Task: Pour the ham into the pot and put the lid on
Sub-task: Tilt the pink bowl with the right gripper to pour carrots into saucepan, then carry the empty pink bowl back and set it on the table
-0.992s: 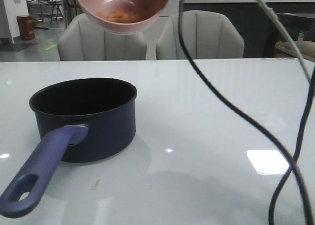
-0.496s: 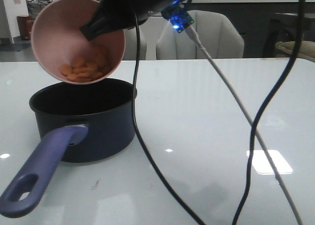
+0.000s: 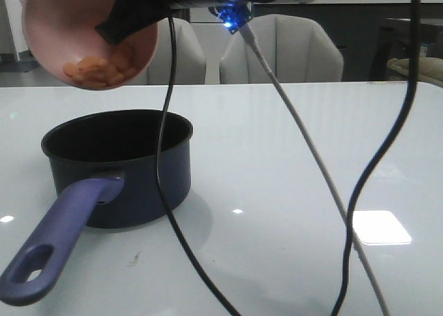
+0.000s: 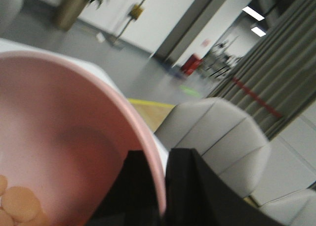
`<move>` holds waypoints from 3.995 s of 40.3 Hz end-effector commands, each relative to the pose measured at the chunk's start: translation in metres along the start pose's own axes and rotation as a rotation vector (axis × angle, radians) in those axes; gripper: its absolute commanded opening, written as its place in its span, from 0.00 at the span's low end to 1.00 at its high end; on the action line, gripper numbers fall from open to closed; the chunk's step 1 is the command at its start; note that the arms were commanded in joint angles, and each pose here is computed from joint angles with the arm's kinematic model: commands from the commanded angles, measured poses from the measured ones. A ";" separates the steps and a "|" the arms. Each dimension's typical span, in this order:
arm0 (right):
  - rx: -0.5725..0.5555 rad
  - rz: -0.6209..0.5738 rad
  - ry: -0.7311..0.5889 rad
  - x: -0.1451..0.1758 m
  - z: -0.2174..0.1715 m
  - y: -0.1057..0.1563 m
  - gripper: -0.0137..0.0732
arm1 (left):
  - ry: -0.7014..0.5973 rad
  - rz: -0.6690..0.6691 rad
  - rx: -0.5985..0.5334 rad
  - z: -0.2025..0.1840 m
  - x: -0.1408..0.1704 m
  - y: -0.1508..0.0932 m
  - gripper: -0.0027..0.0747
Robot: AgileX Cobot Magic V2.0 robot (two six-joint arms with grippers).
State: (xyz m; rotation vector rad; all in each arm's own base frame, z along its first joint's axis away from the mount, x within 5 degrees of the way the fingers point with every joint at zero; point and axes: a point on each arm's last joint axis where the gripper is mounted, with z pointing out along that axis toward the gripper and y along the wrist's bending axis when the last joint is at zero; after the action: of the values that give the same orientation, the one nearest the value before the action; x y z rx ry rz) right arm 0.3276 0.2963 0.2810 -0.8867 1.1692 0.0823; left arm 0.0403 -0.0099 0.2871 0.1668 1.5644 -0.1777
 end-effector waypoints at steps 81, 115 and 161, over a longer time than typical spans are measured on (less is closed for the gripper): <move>-0.204 0.631 0.599 -0.019 -0.108 -0.115 0.32 | -0.087 -0.008 0.005 -0.001 -0.014 0.000 0.79; 0.026 0.874 1.131 0.142 -0.131 -0.156 0.32 | -0.087 -0.008 0.005 -0.001 -0.014 0.000 0.79; 0.177 0.630 0.636 -0.018 -0.193 -0.170 0.72 | -0.104 -0.008 0.004 -0.001 -0.016 0.000 0.79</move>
State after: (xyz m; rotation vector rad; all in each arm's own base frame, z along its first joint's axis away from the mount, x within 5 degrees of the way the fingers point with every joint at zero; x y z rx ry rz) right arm 0.2773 0.0635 0.3392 -0.3783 2.1989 0.2225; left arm 0.0403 -0.0099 0.2871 0.1667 1.5638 -0.1777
